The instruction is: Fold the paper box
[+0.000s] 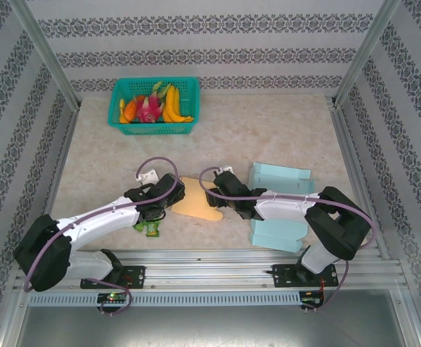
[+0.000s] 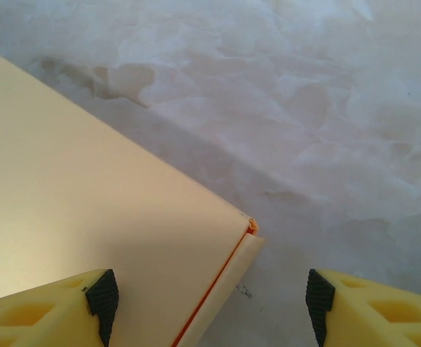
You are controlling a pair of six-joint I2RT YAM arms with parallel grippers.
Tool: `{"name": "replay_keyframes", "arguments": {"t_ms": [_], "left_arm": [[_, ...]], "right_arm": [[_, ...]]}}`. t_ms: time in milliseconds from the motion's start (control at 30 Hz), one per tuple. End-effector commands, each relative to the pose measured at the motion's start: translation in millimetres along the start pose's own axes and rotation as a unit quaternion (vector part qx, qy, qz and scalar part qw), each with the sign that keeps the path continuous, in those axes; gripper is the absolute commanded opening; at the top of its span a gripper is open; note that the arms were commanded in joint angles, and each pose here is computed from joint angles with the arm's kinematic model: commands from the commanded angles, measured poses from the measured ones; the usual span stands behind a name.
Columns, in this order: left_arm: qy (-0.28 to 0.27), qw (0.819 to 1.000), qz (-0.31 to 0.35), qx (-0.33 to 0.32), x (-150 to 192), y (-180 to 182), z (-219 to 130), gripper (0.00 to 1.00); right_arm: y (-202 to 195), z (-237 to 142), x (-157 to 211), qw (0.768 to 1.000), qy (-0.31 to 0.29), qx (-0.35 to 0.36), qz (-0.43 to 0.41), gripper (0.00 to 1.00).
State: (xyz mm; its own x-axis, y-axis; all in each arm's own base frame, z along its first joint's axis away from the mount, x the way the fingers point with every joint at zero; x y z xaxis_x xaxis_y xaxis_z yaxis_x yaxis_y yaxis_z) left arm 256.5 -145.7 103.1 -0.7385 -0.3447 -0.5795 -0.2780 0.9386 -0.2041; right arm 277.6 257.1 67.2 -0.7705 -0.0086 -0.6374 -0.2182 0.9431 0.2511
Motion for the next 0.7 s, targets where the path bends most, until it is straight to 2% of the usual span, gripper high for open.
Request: {"name": "replay_keyframes", "arguments": {"t_ms": [0,200,433,667], "left_arm": [[0.012,0.997,0.05,0.06,-0.9,-27.3,-5.1,0.97],[0.04,0.994,0.082,0.057,-1.9,-44.3,2.1,1.0],[0.118,0.986,0.084,0.077,20.2,-52.6,37.0,0.99],[0.132,0.986,0.084,0.061,29.3,-46.3,47.7,0.99]], "right_arm": [[0.8,2.4,9.2,0.999,0.009,-0.001,-0.035,0.71],[5.1,3.1,11.1,0.999,0.017,-0.016,-0.048,0.71],[-2.2,3.7,10.9,0.998,0.019,-0.017,-0.051,0.71],[-9.0,5.5,16.2,0.998,0.028,-0.014,-0.051,0.71]]}}
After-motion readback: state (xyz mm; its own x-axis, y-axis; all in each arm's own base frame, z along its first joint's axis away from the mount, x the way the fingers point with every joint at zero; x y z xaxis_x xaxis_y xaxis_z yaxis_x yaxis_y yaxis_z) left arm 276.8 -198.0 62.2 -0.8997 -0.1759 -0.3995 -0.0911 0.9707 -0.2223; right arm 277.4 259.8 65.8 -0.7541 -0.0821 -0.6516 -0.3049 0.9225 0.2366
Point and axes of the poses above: each hand's point on the last joint's axis, 136 mm out from that joint toward the fingers, its own z axis out along the fingers, its own y axis along the line the jaws close on, x = y × z, the point moved 2 cm from there along -z, back along the fingers, and after that the axes turned 10 degrees about z, right-handed, at the moved point
